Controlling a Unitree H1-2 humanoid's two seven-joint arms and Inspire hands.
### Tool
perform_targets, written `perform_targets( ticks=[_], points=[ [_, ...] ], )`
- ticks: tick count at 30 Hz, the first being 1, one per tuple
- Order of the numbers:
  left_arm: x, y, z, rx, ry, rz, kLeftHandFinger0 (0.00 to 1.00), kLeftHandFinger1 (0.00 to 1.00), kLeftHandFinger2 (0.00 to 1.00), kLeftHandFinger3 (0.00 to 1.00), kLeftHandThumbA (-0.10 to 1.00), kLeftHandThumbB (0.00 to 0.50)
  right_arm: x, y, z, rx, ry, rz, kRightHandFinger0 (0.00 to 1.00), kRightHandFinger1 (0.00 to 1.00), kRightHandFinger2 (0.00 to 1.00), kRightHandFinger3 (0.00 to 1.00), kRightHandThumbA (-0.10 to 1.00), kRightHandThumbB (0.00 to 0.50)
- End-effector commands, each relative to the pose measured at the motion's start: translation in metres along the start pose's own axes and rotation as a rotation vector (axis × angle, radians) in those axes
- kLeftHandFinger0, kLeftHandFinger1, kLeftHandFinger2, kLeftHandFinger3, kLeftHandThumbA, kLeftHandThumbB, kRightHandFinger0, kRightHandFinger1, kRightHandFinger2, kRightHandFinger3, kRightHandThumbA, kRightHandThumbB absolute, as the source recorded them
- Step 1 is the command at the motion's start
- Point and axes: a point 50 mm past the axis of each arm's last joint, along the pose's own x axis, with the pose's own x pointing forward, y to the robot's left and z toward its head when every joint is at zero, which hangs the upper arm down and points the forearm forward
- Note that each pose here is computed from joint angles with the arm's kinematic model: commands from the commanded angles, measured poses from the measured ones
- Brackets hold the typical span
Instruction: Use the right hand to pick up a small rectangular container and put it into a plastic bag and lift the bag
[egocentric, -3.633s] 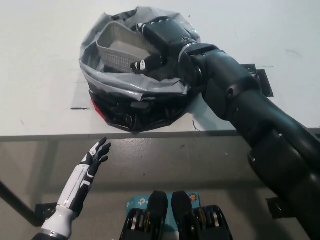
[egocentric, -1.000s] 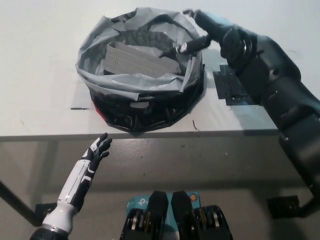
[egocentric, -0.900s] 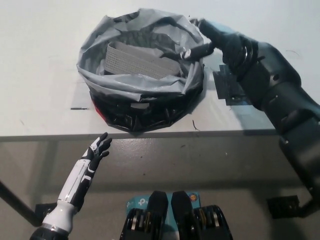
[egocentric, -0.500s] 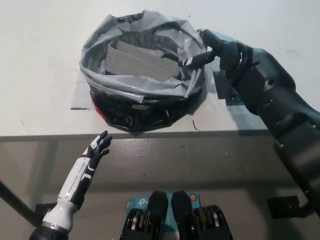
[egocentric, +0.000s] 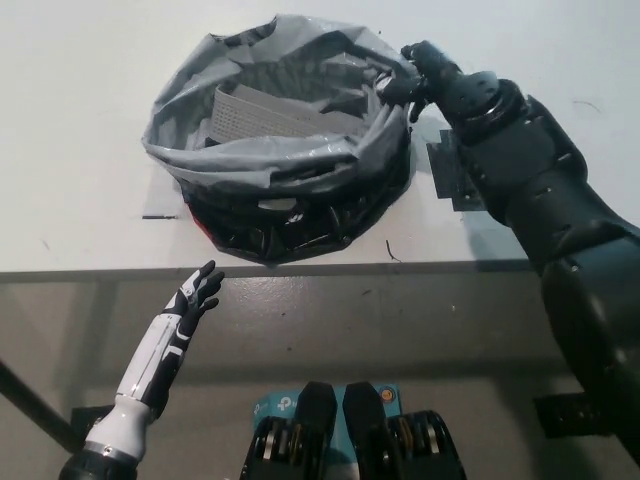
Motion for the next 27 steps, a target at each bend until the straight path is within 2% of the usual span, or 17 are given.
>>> perform_targets(
  ticks=[1, 3, 4, 5, 7, 8, 9, 10, 13, 14, 15, 16, 17, 18, 19, 20, 27],
  points=[
    [0.008, 0.007, 0.012, 0.027, -0.067, -0.012, 1.0, 1.0, 1.0, 1.0, 0.99, 0.292, -0.018, -0.039, 0.114, 0.604, -0.172, 0.062, 0.0, 0.19, 0.68, 0.56, -0.06, 0.21],
    [0.008, 0.007, 0.013, 0.024, -0.065, -0.011, 1.0, 1.0, 1.0, 1.0, 0.98, 0.293, -0.02, -0.044, 0.122, 0.673, -0.188, 0.086, 0.0, 0.17, 0.65, 0.57, -0.05, 0.192],
    [0.008, 0.007, 0.013, 0.025, -0.065, -0.011, 1.0, 1.0, 1.0, 1.0, 0.98, 0.282, -0.021, -0.046, 0.125, 0.716, -0.191, 0.098, 0.0, 0.17, 0.64, 0.49, -0.06, 0.199],
    [0.008, 0.007, 0.013, 0.026, -0.068, -0.011, 1.0, 1.0, 1.0, 1.0, 0.97, 0.28, -0.024, -0.05, 0.132, 0.778, -0.191, 0.11, 0.0, 0.17, 0.64, 0.46, -0.06, 0.205],
    [0.008, 0.007, 0.013, 0.027, -0.071, -0.012, 1.0, 1.0, 1.0, 1.0, 0.97, 0.28, -0.027, -0.056, 0.141, 0.85, -0.195, 0.13, 0.0, 0.17, 0.64, 0.45, -0.05, 0.19],
    [0.008, 0.007, 0.012, 0.029, -0.073, -0.012, 1.0, 1.0, 1.0, 1.0, 0.97, 0.28, -0.03, -0.061, 0.149, 0.921, -0.227, 0.162, 0.0, 0.13, 0.61, 0.54, -0.04, 0.17],
    [0.008, 0.007, 0.012, 0.029, -0.074, -0.011, 1.0, 1.0, 1.0, 1.0, 0.97, 0.28, -0.032, -0.065, 0.154, 0.979, -0.235, 0.172, 0.0, 0.12, 0.59, 0.4, -0.03, 0.18],
    [0.009, 0.007, 0.012, 0.031, -0.075, -0.009, 1.0, 1.0, 1.0, 1.0, 0.97, 0.28, -0.035, -0.069, 0.161, 1.061, -0.242, 0.184, 0.0, 0.1, 0.57, 0.19, -0.03, 0.191],
    [0.009, 0.007, 0.013, 0.032, -0.077, -0.009, 1.0, 1.0, 1.0, 1.0, 0.97, 0.279, -0.038, -0.072, 0.168, 1.142, -0.25, 0.197, 0.0, 0.05, 0.53, 0.15, -0.07, 0.198],
    [0.009, 0.007, 0.013, 0.032, -0.077, -0.009, 1.0, 1.0, 1.0, 1.0, 0.97, 0.277, -0.039, -0.072, 0.171, 1.168, -0.253, 0.202, 0.0, 0.03, 0.52, 0.2, -0.09, 0.2],
    [0.01, 0.007, 0.013, 0.019, -0.072, -0.01, 1.0, 1.0, 1.0, 1.0, 0.96, 0.291, -0.048, -0.078, 0.195, 1.257, -0.299, 0.239, 0.0, 0.02, 0.59, 0.36, -0.09, 0.164],
    [0.01, 0.007, 0.013, 0.014, -0.07, -0.011, 1.0, 1.0, 1.0, 1.0, 0.96, 0.291, -0.052, -0.079, 0.203, 1.281, -0.319, 0.253, 0.0, 0.02, 0.59, 0.36, -0.09, 0.164],
    [0.011, 0.007, 0.013, 0.011, -0.069, -0.011, 1.0, 1.0, 1.0, 1.0, 0.96, 0.296, -0.057, -0.082, 0.214, 1.293, -0.343, 0.27, 0.0, 0.06, 0.6, 0.55, -0.1, 0.151],
    [0.011, 0.007, 0.014, 0.019, -0.068, -0.011, 1.0, 1.0, 1.0, 1.0, 0.98, 0.313, -0.065, -0.083, 0.232, 1.304, -0.372, 0.291, 0.0, 0.11, 0.65, 1.0, -0.1, 0.159],
    [0.012, 0.007, 0.014, 0.021, -0.068, -0.01, 1.0, 1.0, 1.0, 1.0, 0.98, 0.313, -0.069, -0.084, 0.239, 1.313, -0.383, 0.299, 0.0, 0.11, 0.65, 1.0, -0.1, 0.159],
    [0.013, 0.006, 0.014, 0.024, -0.074, -0.01, 1.0, 1.0, 1.0, 1.0, 0.98, 0.307, -0.076, -0.084, 0.254, 1.326, -0.406, 0.313, 0.0, 0.12, 0.69, 1.0, -0.1, 0.123],
    [0.016, 0.006, 0.016, 0.027, -0.088, -0.012, 1.0, 1.0, 1.0, 1.0, 0.98, 0.285, -0.13, -0.09, 0.338, 1.263, -0.537, 0.373, 0.0, 0.21, 0.76, 1.0, -0.1, 0.096]
  ],
)
